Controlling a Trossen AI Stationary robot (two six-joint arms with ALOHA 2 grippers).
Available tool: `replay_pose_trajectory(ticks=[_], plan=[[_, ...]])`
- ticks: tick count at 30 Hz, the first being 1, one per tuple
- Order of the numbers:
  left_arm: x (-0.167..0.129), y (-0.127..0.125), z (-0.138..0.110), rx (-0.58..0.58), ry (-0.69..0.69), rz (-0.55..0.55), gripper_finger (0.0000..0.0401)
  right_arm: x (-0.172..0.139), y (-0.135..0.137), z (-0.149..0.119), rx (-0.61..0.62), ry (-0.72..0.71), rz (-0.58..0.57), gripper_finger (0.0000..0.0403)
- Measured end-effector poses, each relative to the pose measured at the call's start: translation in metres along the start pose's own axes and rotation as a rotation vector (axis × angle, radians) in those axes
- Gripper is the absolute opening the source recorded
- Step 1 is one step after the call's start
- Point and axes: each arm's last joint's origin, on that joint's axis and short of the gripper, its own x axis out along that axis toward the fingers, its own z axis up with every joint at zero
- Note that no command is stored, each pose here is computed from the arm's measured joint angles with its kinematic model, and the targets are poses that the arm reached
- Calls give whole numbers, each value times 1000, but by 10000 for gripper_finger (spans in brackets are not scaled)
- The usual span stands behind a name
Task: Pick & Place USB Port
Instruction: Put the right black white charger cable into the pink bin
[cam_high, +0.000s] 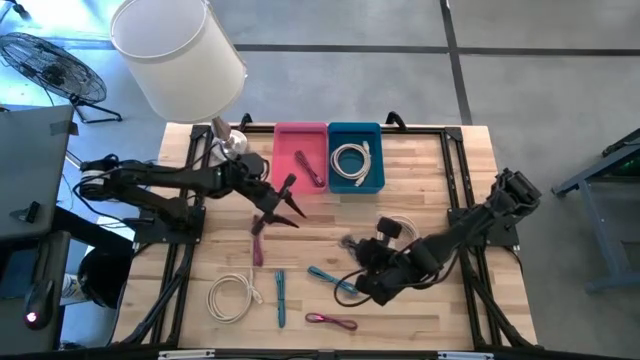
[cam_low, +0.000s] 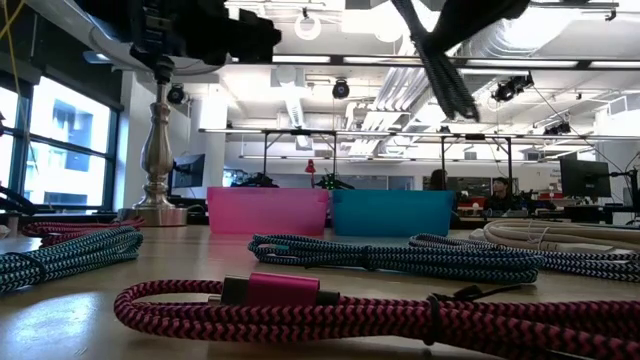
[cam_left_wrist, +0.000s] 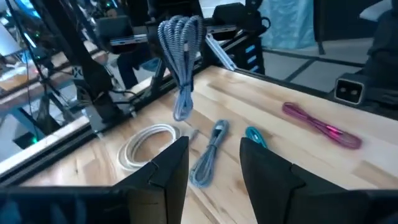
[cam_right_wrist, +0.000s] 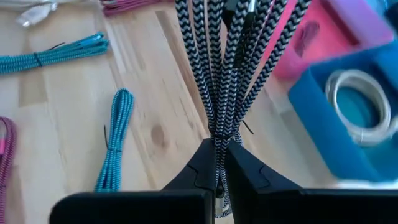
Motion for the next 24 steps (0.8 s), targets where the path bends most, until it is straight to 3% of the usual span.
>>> replay_pose_trajectory(ticks=[4,8,14,19,24], plan=[[10,0,5,28,-39,67,151,5,-3,6,-113,-11,-2,8],[17,0,9,39,-44,172,191,11,-7,11,-207,-11,3,8],[21,-4,13,47,-55,174,241,20,-13,23,-353,-49,1,8],[26,-12,17,26,-68,154,245,30,-20,39,-445,-115,-3,8],[31,-20,22,27,-56,181,246,40,-28,55,-502,-170,63,8]])
